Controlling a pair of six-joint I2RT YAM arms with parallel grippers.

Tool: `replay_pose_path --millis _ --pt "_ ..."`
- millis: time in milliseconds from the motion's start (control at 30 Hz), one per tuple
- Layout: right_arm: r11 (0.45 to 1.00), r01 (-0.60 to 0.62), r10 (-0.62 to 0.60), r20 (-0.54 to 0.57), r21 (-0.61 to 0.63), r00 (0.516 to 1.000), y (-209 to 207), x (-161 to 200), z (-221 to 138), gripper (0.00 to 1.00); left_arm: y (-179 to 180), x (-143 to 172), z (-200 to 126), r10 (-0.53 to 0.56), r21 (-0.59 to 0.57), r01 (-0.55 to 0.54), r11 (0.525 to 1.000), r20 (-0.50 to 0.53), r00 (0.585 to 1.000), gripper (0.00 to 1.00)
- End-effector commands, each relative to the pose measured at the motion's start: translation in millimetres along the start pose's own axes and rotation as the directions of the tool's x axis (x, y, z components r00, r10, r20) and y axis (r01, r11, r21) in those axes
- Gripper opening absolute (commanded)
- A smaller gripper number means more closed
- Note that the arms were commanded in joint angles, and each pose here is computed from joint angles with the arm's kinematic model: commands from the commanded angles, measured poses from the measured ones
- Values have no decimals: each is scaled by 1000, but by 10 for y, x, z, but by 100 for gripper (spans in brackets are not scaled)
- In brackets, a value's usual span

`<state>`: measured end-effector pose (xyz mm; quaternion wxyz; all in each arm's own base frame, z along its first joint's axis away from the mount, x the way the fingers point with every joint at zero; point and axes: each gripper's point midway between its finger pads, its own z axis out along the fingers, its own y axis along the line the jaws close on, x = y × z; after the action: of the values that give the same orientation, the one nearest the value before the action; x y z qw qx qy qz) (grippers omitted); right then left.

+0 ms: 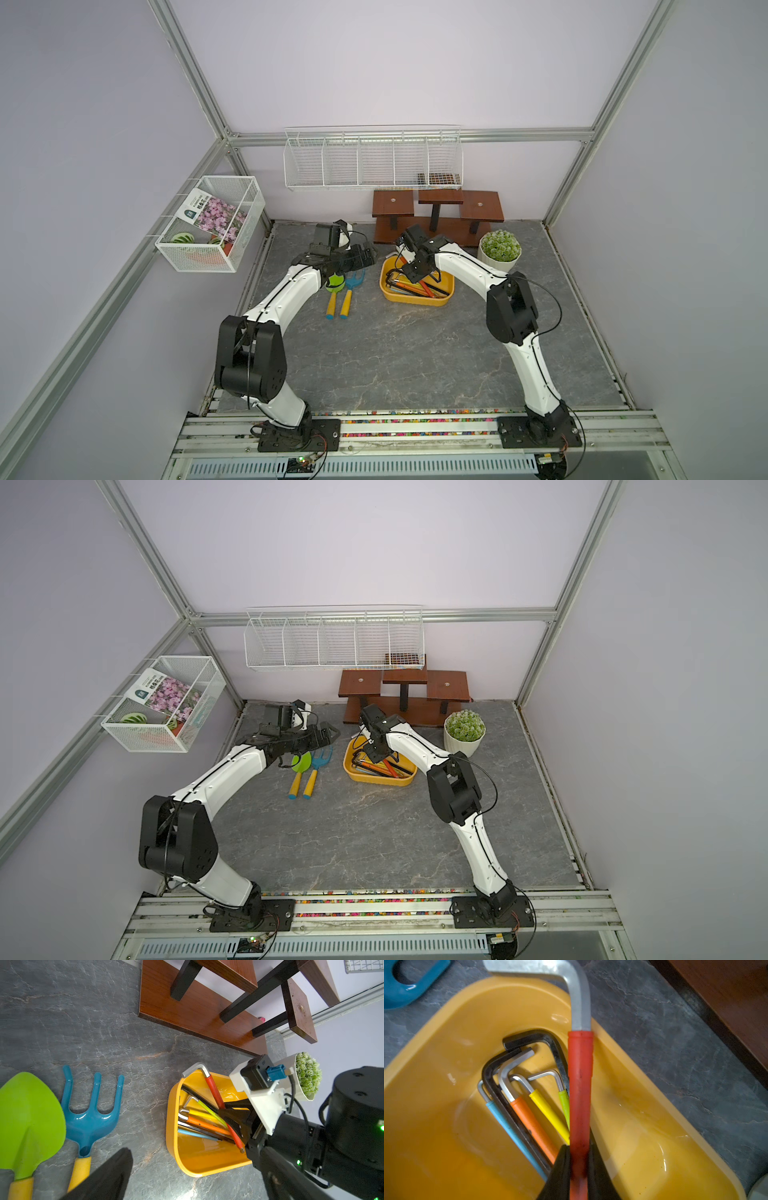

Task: Put the hex key on the desktop into the storage box
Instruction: Place the Allen key in the storage box.

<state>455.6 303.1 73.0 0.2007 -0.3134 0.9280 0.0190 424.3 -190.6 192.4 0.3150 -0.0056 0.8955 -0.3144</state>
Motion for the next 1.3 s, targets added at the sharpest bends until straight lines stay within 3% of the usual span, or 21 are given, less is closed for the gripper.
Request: replay_pose_path --millis 0,167,400,867,933,1067,1267 --pt "999 10 -10 14 -37 1000 62 -40 13 0 -31 -98 -74 14 -3 -14 1000 35 999 100" --pt "1000 6 -5 41 -18 999 31 -16 -35 0 -11 -98 -64 19 -14 -19 1000 38 999 100" --pt "1000 31 -31 127 1 991 -23 -81 -392 0 2 -103 -71 25 -24 -24 999 41 999 100" --pt "998 59 -59 40 11 997 -28 176 -247 8 40 -126 -108 39 -50 -36 998 64 997 100" --pt "998 62 -63 35 17 997 -32 186 -237 12 43 -128 -114 42 -52 -39 998 67 997 100" --pt "997 69 -70 24 29 997 -58 214 -257 34 59 -148 -136 47 -66 -42 997 82 995 100" --pt "997 54 -59 87 60 994 -118 149 -507 41 115 -202 -247 69 -104 -53 993 156 985 100"
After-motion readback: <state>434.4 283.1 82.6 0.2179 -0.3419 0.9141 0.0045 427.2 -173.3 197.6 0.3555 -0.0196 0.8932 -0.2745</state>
